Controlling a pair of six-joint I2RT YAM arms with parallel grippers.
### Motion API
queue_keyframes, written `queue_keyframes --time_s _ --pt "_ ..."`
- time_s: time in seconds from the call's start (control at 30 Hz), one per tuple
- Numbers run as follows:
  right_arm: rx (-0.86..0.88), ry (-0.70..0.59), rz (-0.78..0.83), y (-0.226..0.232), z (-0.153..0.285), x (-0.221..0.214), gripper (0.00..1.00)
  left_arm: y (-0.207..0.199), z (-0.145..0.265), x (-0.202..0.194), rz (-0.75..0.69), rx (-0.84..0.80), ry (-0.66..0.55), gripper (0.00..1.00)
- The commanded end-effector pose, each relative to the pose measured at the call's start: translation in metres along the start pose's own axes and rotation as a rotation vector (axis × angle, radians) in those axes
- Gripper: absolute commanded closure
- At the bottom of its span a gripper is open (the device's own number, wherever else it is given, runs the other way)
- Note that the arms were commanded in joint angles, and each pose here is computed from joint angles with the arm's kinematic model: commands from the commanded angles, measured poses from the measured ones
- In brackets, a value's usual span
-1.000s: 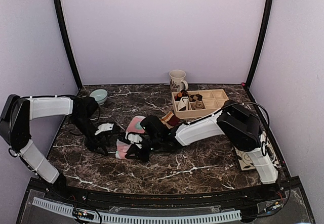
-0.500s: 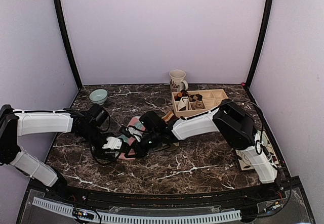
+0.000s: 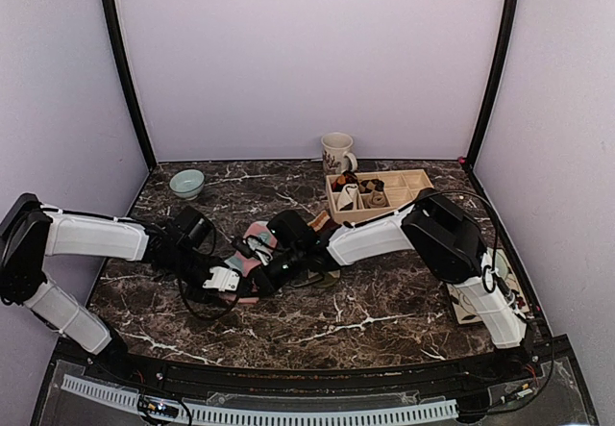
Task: Roll the socks
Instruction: Roll the sock at the center of the board.
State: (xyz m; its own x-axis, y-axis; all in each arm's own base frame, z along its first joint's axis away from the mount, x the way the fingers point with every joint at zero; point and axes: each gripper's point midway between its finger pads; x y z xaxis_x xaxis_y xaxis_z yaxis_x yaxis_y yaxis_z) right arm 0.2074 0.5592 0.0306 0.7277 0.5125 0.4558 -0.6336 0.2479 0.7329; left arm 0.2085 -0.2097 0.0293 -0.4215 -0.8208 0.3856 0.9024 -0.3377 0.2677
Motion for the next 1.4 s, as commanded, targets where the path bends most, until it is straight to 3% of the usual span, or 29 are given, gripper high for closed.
queue_keyframes --time_s 0.0,0.17,0.3,0.47,0.53,0.7,0.73,0.77,0.8,1.23,1.3,1.37 --pt "-0.101 0.068 -0.124 -0.044 -0.010 -0.036 0.99 -0.002 -0.012 -0.012 0.019 -0.013 0.053 0.52" --pt "-0.041 -0.013 -0.132 -0.027 0.000 -0.016 0.84 -0.013 -0.023 -0.023 0.038 -0.078 0.092 0.69" --pt "-0.025 -0.138 -0.115 -0.017 0.023 0.011 0.75 -0.014 -0.023 -0.019 0.113 -0.149 0.054 0.92" --pt "-0.049 -0.316 -0.060 -0.011 0.067 0.028 0.65 -0.020 -0.015 -0.010 0.207 -0.274 -0.013 0.93" --pt "-0.062 -0.382 -0.003 -0.004 0.084 0.031 0.52 -0.022 -0.009 -0.005 0.260 -0.333 -0.056 0.92" --pt "-0.119 -0.422 0.130 0.006 0.108 0.010 0.43 -0.032 -0.003 0.005 0.330 -0.462 -0.111 0.92" --pt "-0.126 -0.426 0.187 0.013 0.110 0.004 0.34 -0.033 -0.003 0.006 0.340 -0.484 -0.120 0.92" --pt "-0.135 -0.440 0.255 0.024 0.115 0.001 0.07 -0.033 -0.001 0.008 0.358 -0.509 -0.132 0.92" --pt "-0.154 -0.436 0.313 0.030 0.116 -0.006 0.01 -0.033 -0.001 0.010 0.377 -0.535 -0.140 0.92" --pt "-0.444 -0.160 0.771 0.049 0.050 -0.046 0.17 -0.036 0.001 0.013 0.515 -0.763 -0.145 0.92" --pt "-0.460 -0.124 0.823 0.050 0.039 -0.041 0.34 -0.036 0.000 0.011 0.514 -0.772 -0.135 0.92" --pt "-0.465 -0.111 0.865 0.052 0.028 -0.035 0.40 -0.036 -0.001 0.010 0.513 -0.778 -0.126 0.91"
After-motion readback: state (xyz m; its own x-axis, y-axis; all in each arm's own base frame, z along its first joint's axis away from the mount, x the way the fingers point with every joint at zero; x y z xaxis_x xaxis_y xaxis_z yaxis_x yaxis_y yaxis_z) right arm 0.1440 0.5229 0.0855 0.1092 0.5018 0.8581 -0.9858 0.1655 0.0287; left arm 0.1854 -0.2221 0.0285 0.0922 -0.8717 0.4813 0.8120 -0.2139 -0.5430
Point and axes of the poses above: each gripper's point midway between its finger pads, its own z axis back along the fingers, its own y axis along the line the jaws close on, x = y × z, and after that the axes turned 9 degrees about -z, right-handed
